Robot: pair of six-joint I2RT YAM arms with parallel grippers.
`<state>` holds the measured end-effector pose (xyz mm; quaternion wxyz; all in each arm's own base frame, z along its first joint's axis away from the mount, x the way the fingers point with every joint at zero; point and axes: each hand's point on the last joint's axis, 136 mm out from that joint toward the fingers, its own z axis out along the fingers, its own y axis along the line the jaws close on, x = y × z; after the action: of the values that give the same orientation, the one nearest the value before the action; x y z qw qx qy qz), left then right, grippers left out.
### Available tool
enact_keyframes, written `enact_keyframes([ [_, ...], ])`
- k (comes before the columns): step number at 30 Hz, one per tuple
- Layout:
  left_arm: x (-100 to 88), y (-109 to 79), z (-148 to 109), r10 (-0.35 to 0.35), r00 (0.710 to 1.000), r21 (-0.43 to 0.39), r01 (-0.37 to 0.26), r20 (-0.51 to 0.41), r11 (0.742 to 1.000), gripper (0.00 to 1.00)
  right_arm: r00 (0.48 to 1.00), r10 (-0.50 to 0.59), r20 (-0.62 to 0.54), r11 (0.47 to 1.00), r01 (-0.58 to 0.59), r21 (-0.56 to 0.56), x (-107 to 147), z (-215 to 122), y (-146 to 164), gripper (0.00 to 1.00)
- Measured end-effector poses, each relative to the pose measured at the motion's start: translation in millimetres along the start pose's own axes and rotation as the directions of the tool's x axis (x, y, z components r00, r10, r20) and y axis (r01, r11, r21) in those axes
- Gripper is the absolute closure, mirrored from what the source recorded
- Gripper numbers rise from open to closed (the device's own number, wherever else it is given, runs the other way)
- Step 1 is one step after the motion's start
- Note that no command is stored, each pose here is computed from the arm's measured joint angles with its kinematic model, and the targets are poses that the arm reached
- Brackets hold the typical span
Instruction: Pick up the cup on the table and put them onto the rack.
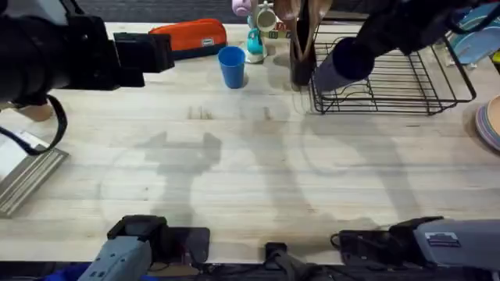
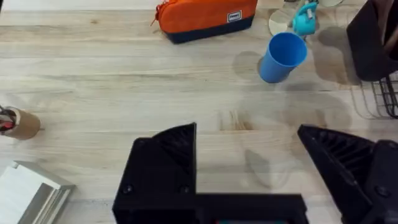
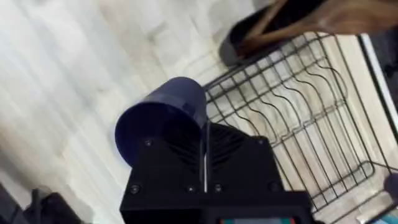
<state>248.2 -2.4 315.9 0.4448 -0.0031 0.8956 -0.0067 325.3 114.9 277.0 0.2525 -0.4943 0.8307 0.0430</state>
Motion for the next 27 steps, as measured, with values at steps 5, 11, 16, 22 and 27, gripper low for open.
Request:
enact_keyframes([
  [5,0.0,0.0,0,0.0,1.0,0.0,0.0,0.0,1.0,0.007,0.999,0.039,0.02,0.998,-0.04,0.057,6,-4,-22,0.97],
  [11,0.0,0.0,0,0.0,1.0,0.0,0.0,0.0,1.0,0.007,0.997,0.075,0.025,0.993,-0.077,0.093,14,-7,-39,0.97],
  [16,0.0,0.0,0,0.0,1.0,0.0,0.0,0.0,1.0,0.006,0.996,0.09,0.003,0.993,-0.089,0.073,16,14,-49,0.97],
  [22,0.0,0.0,0,0.0,1.0,0.0,0.0,0.0,1.0,0.007,0.992,0.12,-0.045,0.992,-0.119,0.033,26,50,-64,0.97],
  [27,0.0,0.0,0,0.0,1.0,0.0,0.0,0.0,1.0,0.007,0.986,0.147,-0.077,0.989,-0.147,0.012,36,68,-72,0.97],
])
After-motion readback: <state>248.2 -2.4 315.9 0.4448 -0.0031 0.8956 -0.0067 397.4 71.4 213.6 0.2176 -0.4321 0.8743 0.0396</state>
